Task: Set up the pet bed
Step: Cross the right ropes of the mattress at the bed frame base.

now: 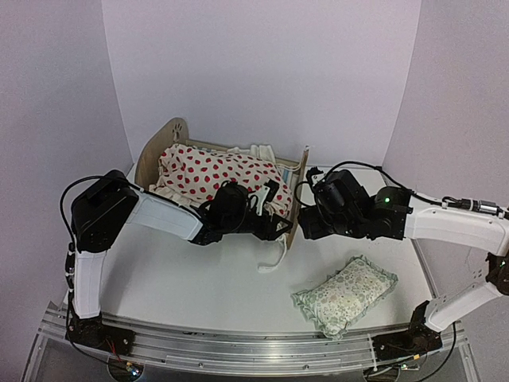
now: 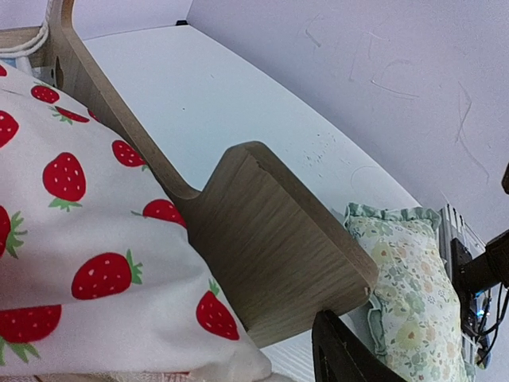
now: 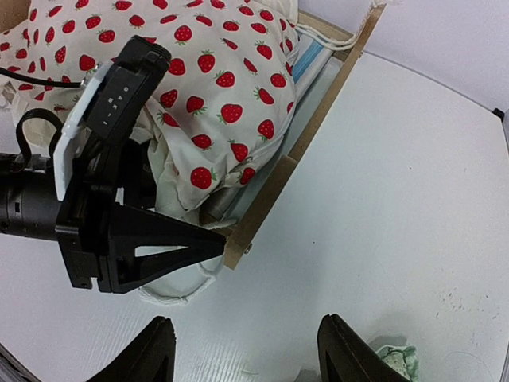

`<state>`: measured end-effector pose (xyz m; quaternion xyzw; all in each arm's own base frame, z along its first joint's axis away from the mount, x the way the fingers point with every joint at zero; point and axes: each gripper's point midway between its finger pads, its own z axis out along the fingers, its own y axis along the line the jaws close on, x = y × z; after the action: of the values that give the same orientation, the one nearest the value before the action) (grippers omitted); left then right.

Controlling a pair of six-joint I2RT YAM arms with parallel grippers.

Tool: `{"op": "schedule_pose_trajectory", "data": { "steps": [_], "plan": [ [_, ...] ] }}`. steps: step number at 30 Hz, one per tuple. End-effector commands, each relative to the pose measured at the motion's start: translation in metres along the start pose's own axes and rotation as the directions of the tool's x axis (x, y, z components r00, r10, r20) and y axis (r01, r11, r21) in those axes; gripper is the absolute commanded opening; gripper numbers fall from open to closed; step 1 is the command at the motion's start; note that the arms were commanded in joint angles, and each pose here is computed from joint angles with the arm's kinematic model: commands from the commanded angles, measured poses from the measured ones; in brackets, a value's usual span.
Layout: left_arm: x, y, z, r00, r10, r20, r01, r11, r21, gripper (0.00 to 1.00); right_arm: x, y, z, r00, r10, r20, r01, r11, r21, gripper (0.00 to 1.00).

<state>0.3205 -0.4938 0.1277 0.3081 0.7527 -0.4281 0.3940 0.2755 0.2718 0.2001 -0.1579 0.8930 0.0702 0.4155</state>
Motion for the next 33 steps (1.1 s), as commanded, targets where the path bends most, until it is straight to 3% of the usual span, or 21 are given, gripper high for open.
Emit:
{"op": "schedule_pose_trajectory", "data": {
  "steps": [1, 7, 17, 20, 22, 23, 33],
  "plan": [
    [-0.034, -0.001, -0.005, 0.994, 0.105, 0.042, -0.099, 0.986, -0.131, 0.63, 0.0, -0.001, 0.002, 1.0, 0.001, 0.013, -0.001, 1.0, 0.003, 0.62],
    [-0.037, 0.004, -0.019, 0.994, 0.105, 0.032, -0.1, 0.987, -0.122, 0.66, 0.018, 0.007, 0.018, 0.999, -0.002, -0.036, 0.002, 1.0, -0.016, 0.62],
    [-0.044, -0.018, -0.021, 0.995, 0.098, 0.016, -0.097, 0.995, -0.017, 0.66, 0.006, 0.012, 0.039, 1.0, 0.011, -0.002, -0.011, 0.999, 0.038, 0.64],
    [-0.05, -0.036, -0.031, 0.997, 0.073, 0.023, -0.074, 0.995, 0.062, 0.78, 0.0, 0.014, 0.044, 1.0, 0.009, 0.007, -0.01, 0.999, 0.053, 0.64],
    [-0.057, -0.046, -0.039, 0.998, 0.06, 0.031, -0.062, 0.994, 0.09, 0.95, -0.004, 0.011, 0.047, 1.0, 0.015, 0.015, -0.016, 0.997, 0.072, 0.63],
    [-0.059, -0.048, -0.043, 0.998, 0.055, 0.027, -0.057, 0.995, 0.088, 0.98, -0.006, 0.01, 0.048, 1.0, 0.023, 0.015, -0.024, 0.997, 0.077, 0.62],
    [-0.063, -0.05, -0.078, 0.999, 0.045, 0.002, -0.045, 0.999, 0.029, 1.0, -0.014, 0.009, 0.056, 0.998, 0.071, 0.002, -0.071, 0.996, 0.05, 0.56]
  ]
}}
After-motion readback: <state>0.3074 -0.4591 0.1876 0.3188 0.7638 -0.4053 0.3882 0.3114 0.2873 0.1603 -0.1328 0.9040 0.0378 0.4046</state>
